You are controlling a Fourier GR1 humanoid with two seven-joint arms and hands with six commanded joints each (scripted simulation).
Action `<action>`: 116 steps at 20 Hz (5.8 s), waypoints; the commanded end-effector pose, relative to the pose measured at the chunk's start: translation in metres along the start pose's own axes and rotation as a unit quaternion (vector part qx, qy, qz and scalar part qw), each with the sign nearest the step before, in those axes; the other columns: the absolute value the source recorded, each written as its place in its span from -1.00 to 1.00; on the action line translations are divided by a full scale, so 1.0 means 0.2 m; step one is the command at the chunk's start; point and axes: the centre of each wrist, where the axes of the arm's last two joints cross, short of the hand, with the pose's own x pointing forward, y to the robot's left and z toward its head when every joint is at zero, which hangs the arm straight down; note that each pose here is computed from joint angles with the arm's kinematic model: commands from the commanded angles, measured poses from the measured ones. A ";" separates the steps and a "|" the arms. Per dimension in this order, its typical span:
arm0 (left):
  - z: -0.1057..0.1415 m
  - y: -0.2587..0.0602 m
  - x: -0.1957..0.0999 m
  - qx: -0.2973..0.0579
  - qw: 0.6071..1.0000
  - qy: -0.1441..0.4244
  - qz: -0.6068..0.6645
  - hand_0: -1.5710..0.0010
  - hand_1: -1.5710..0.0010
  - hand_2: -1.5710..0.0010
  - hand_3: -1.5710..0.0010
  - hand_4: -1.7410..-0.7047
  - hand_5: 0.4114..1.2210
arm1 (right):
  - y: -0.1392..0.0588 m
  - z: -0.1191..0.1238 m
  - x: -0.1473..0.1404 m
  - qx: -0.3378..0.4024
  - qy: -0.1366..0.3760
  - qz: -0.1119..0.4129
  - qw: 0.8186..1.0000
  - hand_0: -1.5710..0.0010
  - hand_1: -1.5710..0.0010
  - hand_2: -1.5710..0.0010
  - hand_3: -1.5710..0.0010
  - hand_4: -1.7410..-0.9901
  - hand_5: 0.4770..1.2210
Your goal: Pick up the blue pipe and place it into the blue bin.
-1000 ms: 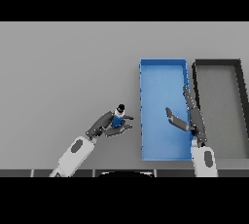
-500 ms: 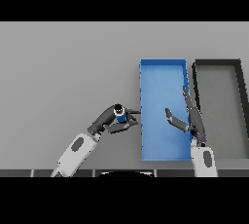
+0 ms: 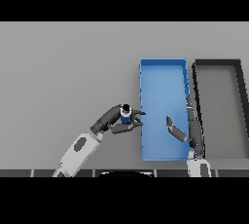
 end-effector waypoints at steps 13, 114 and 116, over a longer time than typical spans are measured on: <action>-0.01 0.00 0.00 -0.014 1.000 0.002 0.000 -1.00 -1.00 -1.00 -1.00 -0.47 1.00 | 0.07 0.26 0.35 0.035 0.014 -0.119 0.992 1.00 0.98 0.85 1.00 0.37 -0.70; 0.08 0.08 -0.02 -0.029 0.992 0.110 -0.047 1.00 1.00 1.00 1.00 0.65 -0.98 | -0.30 -0.26 0.57 -0.076 0.224 -0.149 0.960 -1.00 -1.00 -1.00 -0.60 -1.00 1.00; 0.06 0.09 -0.02 -0.027 0.992 0.110 -0.050 1.00 1.00 1.00 1.00 0.65 -0.98 | -0.27 -0.21 0.51 -0.078 0.268 -0.128 0.952 -1.00 -1.00 -1.00 -0.30 -1.00 1.00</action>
